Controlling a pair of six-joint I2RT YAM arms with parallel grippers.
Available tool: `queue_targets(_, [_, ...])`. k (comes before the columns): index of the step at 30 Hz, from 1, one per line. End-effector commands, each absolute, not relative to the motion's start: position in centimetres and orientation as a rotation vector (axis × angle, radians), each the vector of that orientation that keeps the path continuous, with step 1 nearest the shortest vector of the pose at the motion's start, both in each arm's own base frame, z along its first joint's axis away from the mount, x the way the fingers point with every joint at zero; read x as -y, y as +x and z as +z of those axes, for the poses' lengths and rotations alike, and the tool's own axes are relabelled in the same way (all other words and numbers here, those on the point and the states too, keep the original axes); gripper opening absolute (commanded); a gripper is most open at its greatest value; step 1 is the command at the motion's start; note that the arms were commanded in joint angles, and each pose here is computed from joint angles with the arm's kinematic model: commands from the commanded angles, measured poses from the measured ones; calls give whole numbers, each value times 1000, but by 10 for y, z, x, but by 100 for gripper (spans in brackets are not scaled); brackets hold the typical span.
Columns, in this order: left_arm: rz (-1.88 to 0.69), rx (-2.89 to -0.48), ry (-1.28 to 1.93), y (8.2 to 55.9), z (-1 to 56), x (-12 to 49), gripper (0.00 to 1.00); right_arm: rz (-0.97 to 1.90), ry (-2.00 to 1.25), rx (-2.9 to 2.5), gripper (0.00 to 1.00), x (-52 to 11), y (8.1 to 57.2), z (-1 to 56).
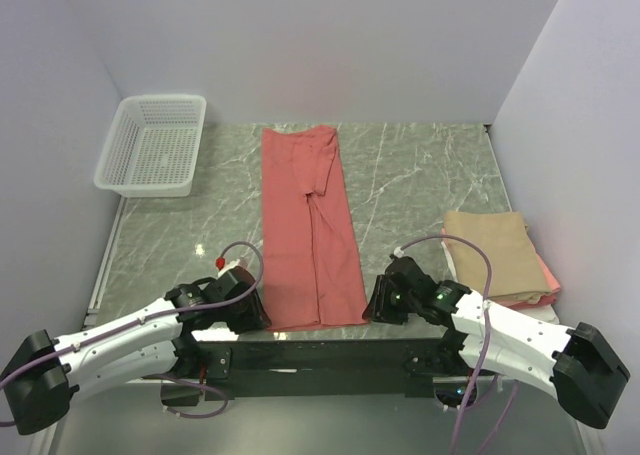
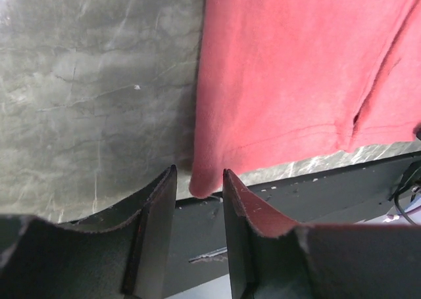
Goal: Fold and stack the t-shirts
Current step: Fold the tshirt
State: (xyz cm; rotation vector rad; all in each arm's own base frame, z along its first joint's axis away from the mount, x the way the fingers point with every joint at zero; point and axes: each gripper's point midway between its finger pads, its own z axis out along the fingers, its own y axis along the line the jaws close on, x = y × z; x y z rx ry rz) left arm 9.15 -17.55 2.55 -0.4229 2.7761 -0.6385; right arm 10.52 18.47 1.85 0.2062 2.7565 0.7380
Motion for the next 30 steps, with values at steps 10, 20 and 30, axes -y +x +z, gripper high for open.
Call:
queue_targets(10, [-702,-2768,-454,90,16,181,31,784,217,-2755,40,-190,106,11])
queue_targets(20, [-738,-2665,-330,127,61,200,3,754,151,-2681,7,-197,128,43])
queue_targets(30, [-745,-2457,-355,239,121,202,1,774,133,-2515,0,-224,215,105])
